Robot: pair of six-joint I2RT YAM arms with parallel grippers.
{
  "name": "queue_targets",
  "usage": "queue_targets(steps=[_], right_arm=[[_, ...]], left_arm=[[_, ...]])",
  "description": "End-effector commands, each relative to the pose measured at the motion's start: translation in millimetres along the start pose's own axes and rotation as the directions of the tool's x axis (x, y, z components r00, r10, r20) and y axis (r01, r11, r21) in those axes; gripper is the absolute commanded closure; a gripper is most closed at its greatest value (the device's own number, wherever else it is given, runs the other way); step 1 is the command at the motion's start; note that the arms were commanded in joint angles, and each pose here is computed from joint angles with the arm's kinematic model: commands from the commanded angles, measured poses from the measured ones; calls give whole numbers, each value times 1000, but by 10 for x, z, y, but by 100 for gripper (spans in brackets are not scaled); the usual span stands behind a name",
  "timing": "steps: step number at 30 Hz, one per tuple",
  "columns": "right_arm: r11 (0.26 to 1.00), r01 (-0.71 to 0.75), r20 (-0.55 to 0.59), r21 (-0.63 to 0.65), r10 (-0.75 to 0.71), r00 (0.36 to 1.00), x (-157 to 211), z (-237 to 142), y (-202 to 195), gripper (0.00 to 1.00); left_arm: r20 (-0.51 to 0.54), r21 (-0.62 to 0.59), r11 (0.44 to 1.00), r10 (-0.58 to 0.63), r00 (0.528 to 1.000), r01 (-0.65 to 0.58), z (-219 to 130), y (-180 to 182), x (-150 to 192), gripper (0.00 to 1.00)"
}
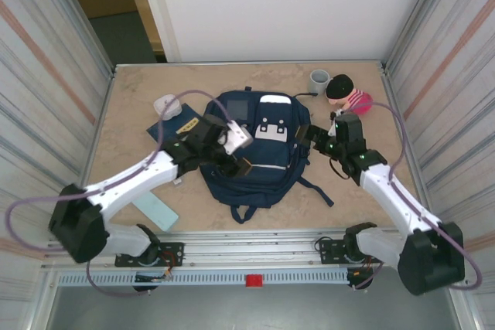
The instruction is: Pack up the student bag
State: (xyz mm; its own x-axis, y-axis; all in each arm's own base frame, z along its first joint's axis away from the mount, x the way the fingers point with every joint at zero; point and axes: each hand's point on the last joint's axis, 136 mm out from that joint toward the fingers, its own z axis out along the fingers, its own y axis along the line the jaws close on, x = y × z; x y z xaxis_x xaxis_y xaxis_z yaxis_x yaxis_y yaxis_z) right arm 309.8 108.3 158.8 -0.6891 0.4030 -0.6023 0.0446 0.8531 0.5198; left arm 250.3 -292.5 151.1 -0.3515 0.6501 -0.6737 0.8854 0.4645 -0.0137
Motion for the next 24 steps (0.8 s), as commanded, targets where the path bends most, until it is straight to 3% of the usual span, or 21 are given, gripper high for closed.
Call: queue_targets(steps=[1, 4, 12, 19, 24], right_arm=[[999, -40, 32, 5, 40, 999, 96, -136, -90, 1], [1000, -28, 55, 11, 28, 998, 174, -185, -177, 1], [1000, 23, 90, 18, -25, 996, 252, -305, -263, 1], [1000, 20, 98, 16, -22, 995, 291, -309, -298, 1], [1000, 23, 84, 3, -23, 996, 301, -296, -268, 1]], left_arm=[[-46, 124, 963, 245, 968, -238, 286, -202, -30, 19], [-65, 204, 930, 326, 943, -307, 517, -336, -42, 13], [-117, 196, 904, 406, 906, -380, 887, -335, 37, 5], [-175, -60, 882, 452, 875, -468, 1075, 55, 46, 2], [-157, -114, 849, 497, 853, -516, 1104, 117, 22, 10]])
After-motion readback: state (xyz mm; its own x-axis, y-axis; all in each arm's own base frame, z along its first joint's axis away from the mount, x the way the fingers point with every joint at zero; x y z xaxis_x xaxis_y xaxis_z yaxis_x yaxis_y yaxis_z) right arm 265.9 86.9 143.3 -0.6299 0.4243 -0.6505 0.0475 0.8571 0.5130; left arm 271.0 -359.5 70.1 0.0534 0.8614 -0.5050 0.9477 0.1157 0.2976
